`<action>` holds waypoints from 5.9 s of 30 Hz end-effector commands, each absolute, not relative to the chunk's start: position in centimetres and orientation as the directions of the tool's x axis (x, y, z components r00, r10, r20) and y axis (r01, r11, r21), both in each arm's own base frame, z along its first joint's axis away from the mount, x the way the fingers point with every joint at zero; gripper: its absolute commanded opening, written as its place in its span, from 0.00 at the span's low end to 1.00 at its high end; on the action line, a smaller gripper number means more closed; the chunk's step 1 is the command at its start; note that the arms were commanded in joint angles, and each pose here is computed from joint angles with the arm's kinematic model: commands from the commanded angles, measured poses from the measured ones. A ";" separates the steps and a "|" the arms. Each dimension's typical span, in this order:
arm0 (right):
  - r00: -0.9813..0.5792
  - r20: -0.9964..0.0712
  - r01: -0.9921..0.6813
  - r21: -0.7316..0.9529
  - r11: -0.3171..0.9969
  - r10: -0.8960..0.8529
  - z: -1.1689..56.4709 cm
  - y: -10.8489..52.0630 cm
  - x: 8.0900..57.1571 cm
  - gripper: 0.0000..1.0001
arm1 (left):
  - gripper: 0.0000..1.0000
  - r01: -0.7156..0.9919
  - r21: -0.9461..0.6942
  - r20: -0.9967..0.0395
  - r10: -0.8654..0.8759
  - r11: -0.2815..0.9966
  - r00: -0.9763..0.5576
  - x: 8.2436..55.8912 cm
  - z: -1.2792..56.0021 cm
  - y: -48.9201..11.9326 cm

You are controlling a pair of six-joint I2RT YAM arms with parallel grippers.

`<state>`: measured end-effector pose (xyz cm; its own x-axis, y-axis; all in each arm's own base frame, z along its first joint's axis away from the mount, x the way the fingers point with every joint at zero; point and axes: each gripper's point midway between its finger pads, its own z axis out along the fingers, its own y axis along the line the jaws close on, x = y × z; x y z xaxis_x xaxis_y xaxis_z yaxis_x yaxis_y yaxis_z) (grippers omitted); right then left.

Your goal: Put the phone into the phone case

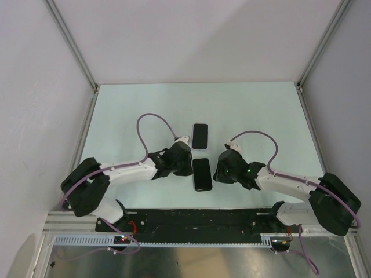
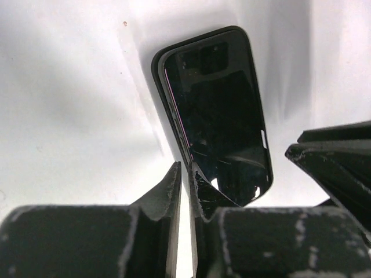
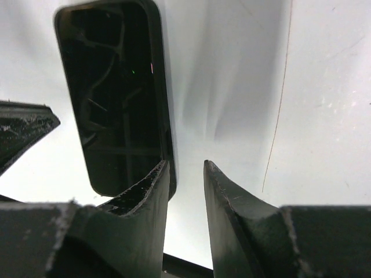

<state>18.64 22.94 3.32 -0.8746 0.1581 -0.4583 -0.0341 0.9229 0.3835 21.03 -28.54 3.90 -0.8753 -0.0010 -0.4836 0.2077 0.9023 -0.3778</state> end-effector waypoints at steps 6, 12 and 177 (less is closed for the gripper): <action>-0.829 -0.515 -0.033 0.438 0.899 0.220 5.8 22.6 20.7 0.36 | 0.25 0.238 -0.421 -0.531 -0.025 0.875 -0.847 20.9 6.8 -28.7; -0.833 -0.509 -0.052 0.462 0.885 0.216 5.7 23.3 21.3 0.36 | 0.23 0.247 -0.438 -0.505 -0.009 0.864 -0.863 20.8 6.2 -30.2; -0.833 -0.527 -0.128 0.475 0.871 0.165 6.7 25.1 26.0 0.46 | 0.36 0.199 -0.376 -0.603 -0.076 0.905 -0.794 26.3 8.7 -29.9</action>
